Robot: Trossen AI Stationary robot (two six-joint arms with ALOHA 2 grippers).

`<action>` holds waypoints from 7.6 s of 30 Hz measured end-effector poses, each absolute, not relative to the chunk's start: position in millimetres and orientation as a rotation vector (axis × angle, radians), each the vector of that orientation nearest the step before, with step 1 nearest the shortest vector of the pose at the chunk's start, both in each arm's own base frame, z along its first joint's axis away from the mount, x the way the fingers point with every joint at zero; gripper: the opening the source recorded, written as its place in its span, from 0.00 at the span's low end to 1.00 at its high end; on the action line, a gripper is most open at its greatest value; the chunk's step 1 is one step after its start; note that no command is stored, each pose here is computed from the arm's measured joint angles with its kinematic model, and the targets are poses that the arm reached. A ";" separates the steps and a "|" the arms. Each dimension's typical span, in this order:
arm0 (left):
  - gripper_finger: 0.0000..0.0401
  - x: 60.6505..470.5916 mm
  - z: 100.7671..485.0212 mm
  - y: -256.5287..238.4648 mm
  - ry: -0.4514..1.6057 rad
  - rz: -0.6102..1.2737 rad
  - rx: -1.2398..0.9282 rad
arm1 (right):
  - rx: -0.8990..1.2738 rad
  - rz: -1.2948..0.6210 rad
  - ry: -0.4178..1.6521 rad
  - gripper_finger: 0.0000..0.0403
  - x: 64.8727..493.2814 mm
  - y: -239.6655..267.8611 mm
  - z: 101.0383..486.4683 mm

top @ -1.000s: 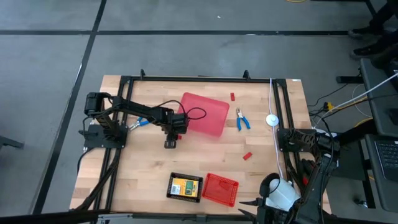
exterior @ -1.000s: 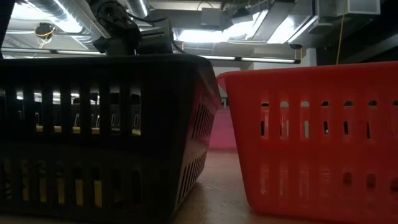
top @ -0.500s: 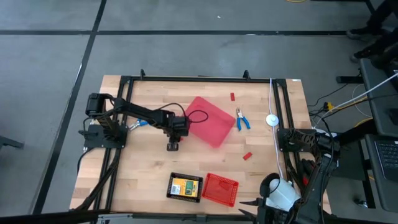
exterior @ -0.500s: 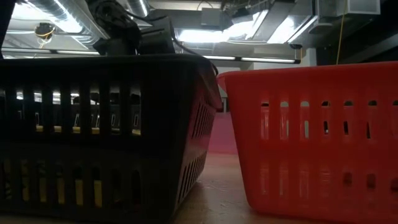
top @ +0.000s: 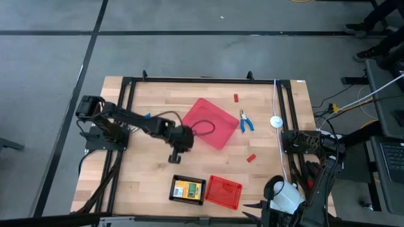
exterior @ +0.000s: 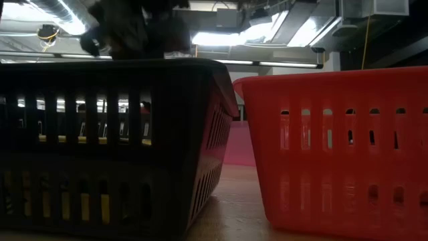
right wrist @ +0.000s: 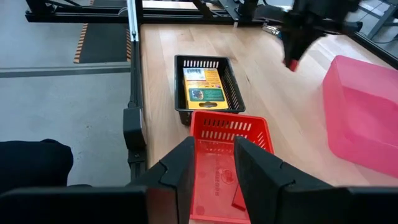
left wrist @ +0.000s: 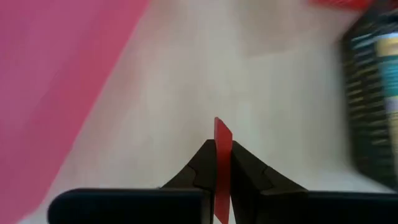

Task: Pick & Place School Supplies
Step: Put the red eraser into the red bin, then adjust the pink bin, then put the red eraser into the red bin

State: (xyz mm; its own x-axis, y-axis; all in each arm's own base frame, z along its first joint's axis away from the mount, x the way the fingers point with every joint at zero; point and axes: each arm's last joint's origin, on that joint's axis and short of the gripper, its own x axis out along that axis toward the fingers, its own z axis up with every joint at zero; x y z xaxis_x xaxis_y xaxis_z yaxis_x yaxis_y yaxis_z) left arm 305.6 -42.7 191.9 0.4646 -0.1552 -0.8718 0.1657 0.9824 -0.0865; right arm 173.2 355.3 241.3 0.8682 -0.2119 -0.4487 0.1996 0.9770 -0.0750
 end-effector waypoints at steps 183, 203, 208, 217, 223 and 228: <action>0.24 366.4 311.9 -31.2 0.840 0.015 0.250 | -0.027 -0.508 0.686 0.28 152.0 311.7 238.1; 0.19 266.5 313.2 -93.4 0.288 0.090 0.368 | -0.072 -0.313 0.964 0.28 213.6 205.6 333.4; 0.19 244.8 305.3 -104.3 0.214 0.075 0.439 | -0.054 -0.259 1.278 0.28 231.2 163.8 331.8; 0.19 214.1 313.1 -123.6 0.213 0.103 0.464 | 0.175 -0.408 1.571 0.28 241.8 126.2 294.3; 0.19 200.4 319.9 -140.8 0.152 0.135 0.435 | 0.449 -0.668 1.566 0.28 244.6 109.8 238.2; 0.19 190.6 322.8 -151.4 0.123 0.170 0.390 | 0.630 -0.633 1.462 0.28 244.5 111.9 207.5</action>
State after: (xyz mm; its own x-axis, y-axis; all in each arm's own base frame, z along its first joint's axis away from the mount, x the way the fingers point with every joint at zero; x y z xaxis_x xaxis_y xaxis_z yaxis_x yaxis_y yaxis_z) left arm 190.6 -151.4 322.8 0.9783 0.1881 -0.0868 -0.1408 0.9111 0.3875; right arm 244.5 111.9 207.5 0.0125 -0.0071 -0.9999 0.7240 0.6898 0.0042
